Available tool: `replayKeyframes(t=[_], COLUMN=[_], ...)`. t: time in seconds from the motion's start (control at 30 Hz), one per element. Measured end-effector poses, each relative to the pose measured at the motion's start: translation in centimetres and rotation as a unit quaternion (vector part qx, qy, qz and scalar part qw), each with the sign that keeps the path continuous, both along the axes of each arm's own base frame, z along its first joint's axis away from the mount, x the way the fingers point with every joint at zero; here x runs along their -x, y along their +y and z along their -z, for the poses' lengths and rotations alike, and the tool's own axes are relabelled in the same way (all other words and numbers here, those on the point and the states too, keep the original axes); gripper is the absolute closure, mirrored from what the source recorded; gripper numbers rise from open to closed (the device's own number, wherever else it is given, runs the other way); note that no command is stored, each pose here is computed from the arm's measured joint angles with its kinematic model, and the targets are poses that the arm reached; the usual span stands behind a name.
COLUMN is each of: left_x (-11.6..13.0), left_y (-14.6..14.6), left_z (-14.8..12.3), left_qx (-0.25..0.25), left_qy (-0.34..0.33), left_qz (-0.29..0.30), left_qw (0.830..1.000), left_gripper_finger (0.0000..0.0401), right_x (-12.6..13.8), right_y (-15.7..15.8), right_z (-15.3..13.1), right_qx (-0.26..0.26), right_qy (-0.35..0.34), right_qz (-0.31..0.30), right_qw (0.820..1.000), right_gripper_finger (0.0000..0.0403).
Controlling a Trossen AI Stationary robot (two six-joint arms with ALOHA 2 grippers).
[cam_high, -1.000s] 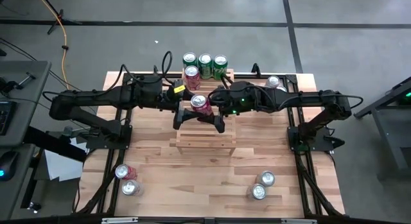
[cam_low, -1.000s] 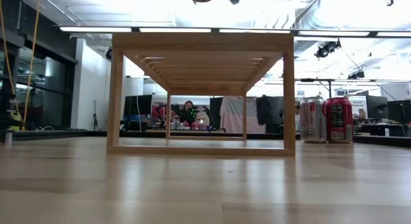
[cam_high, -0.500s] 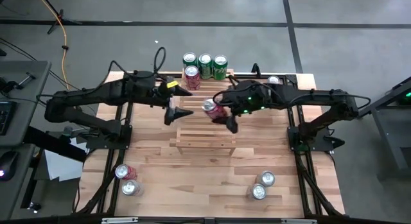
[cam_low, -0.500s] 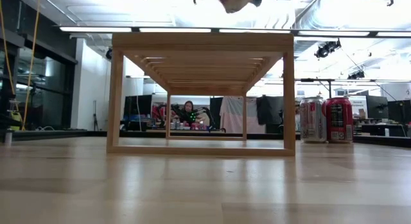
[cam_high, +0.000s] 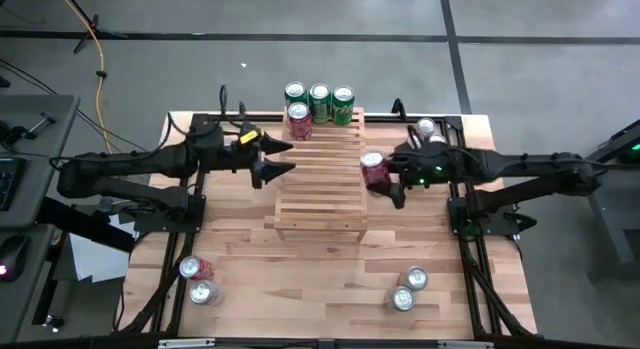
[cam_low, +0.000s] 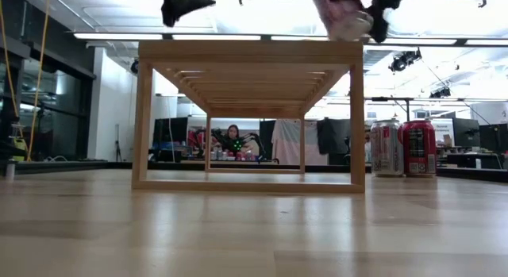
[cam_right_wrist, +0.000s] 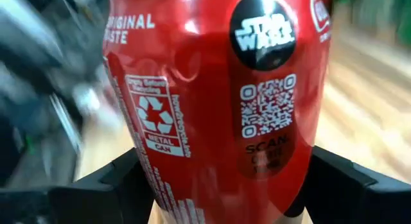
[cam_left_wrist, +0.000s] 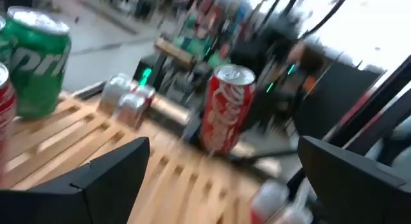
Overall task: Place canned beverage on shelf
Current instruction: Put the top left red soda can on the shelf aligned with the other red soda can
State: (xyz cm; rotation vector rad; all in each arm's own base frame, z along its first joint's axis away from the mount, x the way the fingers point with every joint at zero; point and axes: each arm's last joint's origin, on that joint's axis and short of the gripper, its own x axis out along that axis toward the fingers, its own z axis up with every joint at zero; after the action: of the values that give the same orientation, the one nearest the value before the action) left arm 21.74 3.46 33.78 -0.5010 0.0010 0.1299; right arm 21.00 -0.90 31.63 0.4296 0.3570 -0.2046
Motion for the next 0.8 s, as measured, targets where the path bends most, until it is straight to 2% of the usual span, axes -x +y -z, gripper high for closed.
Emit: replayKeyframes(t=[0.13, 0.23, 0.33, 0.53, 0.8], left_x=[0.1, 0.3, 0.5, 0.8, 1.2], left_y=[0.0, 0.0, 0.0, 0.1, 0.2], left_z=[-1.4, -2.4, -2.9, -3.1, -3.6], left_qx=[-0.005, -0.013, -0.026, -0.027, -0.019], left_qy=[-0.102, -0.154, -0.176, -0.184, -0.203], left_qz=[0.001, -0.004, -0.014, -0.028, -0.062], left_qw=[0.995, 0.988, 0.984, 0.982, 0.977], left_gripper_finger=[0.0011, 0.0011, 0.0011, 0.0011, 0.0011], right_x=[-0.9, -2.1, -3.4, -6.6, -10.1], right_y=[-0.6, -1.5, -2.7, -5.3, -8.3], right_z=[1.5, 2.7, 3.6, 4.6, 5.8], right_qx=[0.041, 0.094, 0.131, 0.162, 0.175], right_qy=[-0.151, -0.204, -0.209, -0.164, -0.125], right_qz=[0.038, 0.073, 0.099, 0.121, 0.147], right_qw=[0.987, 0.972, 0.964, 0.966, 0.965], right_gripper_finger=[0.0111, 0.0111, 0.0111, 0.0111, 0.0111])
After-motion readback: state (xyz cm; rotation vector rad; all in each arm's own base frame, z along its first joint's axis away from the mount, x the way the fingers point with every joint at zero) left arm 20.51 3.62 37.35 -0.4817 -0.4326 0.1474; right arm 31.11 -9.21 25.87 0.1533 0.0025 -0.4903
